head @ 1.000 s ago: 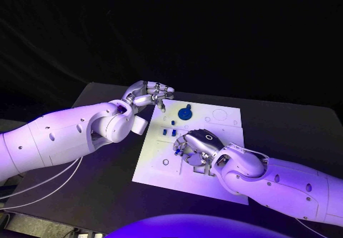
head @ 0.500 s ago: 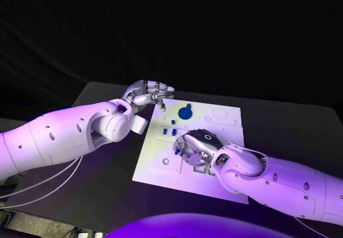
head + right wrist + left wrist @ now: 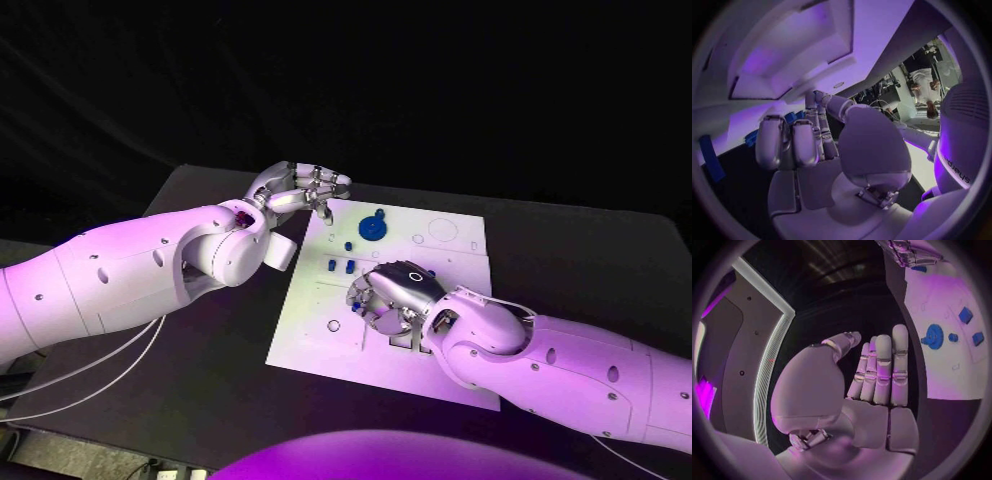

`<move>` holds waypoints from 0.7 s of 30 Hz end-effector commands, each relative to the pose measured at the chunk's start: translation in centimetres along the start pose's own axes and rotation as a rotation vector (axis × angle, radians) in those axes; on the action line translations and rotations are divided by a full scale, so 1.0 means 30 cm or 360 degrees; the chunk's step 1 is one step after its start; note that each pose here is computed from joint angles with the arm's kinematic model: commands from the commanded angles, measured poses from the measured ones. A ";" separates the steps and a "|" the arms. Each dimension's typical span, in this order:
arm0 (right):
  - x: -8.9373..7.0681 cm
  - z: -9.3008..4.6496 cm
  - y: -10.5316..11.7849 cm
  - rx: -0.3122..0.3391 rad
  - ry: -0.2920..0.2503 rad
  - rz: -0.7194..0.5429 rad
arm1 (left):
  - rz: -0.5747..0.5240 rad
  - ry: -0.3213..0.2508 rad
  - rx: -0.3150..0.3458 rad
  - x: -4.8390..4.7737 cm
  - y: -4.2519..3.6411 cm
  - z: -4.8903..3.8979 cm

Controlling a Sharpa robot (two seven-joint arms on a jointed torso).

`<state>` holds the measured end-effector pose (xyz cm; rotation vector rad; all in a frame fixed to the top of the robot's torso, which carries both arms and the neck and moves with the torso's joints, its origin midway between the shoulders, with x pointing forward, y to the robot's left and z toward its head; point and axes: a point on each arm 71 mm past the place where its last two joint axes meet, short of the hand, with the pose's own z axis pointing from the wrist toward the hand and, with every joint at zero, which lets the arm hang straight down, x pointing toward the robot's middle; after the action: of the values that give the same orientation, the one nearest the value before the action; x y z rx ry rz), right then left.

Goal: Assemble the parts on the task board

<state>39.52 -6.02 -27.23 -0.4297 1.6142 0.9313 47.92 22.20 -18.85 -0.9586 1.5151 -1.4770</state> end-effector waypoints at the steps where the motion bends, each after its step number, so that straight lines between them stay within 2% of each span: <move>1: 0.023 -0.005 -0.006 0.0015 0.0091 -0.0027 | -0.0004 0.0028 0.0009 0.008 -0.002 0.001; 6: 0.019 -0.010 -0.014 0.0023 0.0067 -0.0026 | -0.0003 0.0027 0.0009 0.007 -0.002 0.001; 12: 0.005 -0.019 -0.020 0.0023 -0.0008 -0.0012 | -0.0003 0.0026 0.0007 0.006 -0.002 0.000; 21: -0.051 -0.068 -0.025 0.0043 -0.0116 0.0075 | -0.0002 0.0026 0.0006 0.003 -0.001 -0.001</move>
<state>39.11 -8.22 -26.49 -0.3770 1.5970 0.9324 47.93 22.31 -18.86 -0.9585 1.5164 -1.4736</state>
